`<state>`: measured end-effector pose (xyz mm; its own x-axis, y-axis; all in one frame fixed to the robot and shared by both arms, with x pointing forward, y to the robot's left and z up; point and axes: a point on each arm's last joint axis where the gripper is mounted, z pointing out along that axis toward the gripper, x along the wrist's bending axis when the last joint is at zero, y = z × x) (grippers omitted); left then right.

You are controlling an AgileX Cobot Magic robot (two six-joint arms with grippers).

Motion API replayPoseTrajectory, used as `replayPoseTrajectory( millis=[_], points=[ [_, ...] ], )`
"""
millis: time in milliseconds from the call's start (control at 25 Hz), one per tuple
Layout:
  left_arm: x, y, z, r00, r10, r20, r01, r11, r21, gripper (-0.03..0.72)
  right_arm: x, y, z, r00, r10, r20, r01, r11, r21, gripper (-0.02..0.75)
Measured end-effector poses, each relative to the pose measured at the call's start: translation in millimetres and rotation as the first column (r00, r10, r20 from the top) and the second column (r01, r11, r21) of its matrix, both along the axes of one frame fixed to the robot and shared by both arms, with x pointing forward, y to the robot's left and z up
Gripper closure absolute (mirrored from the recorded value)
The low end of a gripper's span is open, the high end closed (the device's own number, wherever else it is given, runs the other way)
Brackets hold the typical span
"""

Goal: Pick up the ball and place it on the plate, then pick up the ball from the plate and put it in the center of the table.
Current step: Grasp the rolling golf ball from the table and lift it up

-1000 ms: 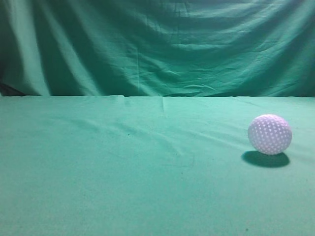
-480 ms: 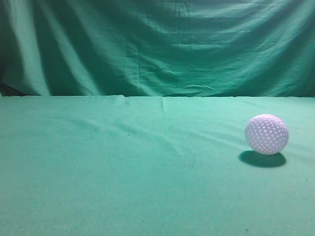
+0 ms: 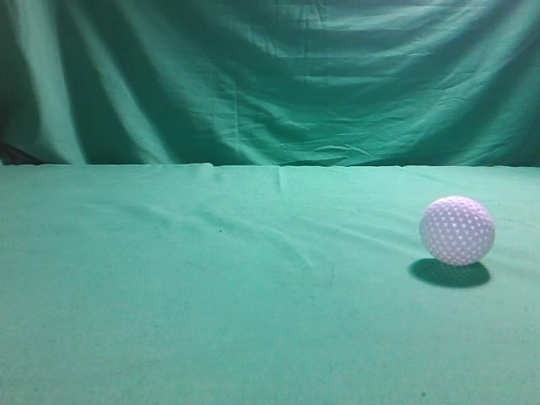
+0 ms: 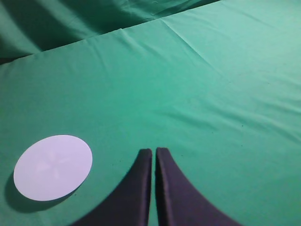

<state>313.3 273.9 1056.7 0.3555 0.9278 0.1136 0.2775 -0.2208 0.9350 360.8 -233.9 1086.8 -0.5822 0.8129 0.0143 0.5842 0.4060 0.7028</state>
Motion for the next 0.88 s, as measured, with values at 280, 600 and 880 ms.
replayPoseTrajectory(
  millis=[280, 600, 880],
  points=[
    [0, 0, 0, 1.0, -0.001, 0.002, 0.001, 1.0, 0.001, 0.688, 26, 46, -32, 0.973, 0.128, -0.194, -0.162, 0.973, -0.167, 0.738],
    [0, 0, 0, 1.0, -0.001, 0.003, 0.001, 1.0, 0.003, 0.688, 54, 74, -74, 0.934, 0.141, -0.327, -0.231, 0.939, -0.256, 0.689],
    [0, 0, 0, 1.0, -0.001, 0.003, 0.001, 1.0, 0.005, 0.688, 72, 87, -101, 0.929, 0.118, -0.351, -0.22, 0.938, -0.268, 0.248]
  ],
)
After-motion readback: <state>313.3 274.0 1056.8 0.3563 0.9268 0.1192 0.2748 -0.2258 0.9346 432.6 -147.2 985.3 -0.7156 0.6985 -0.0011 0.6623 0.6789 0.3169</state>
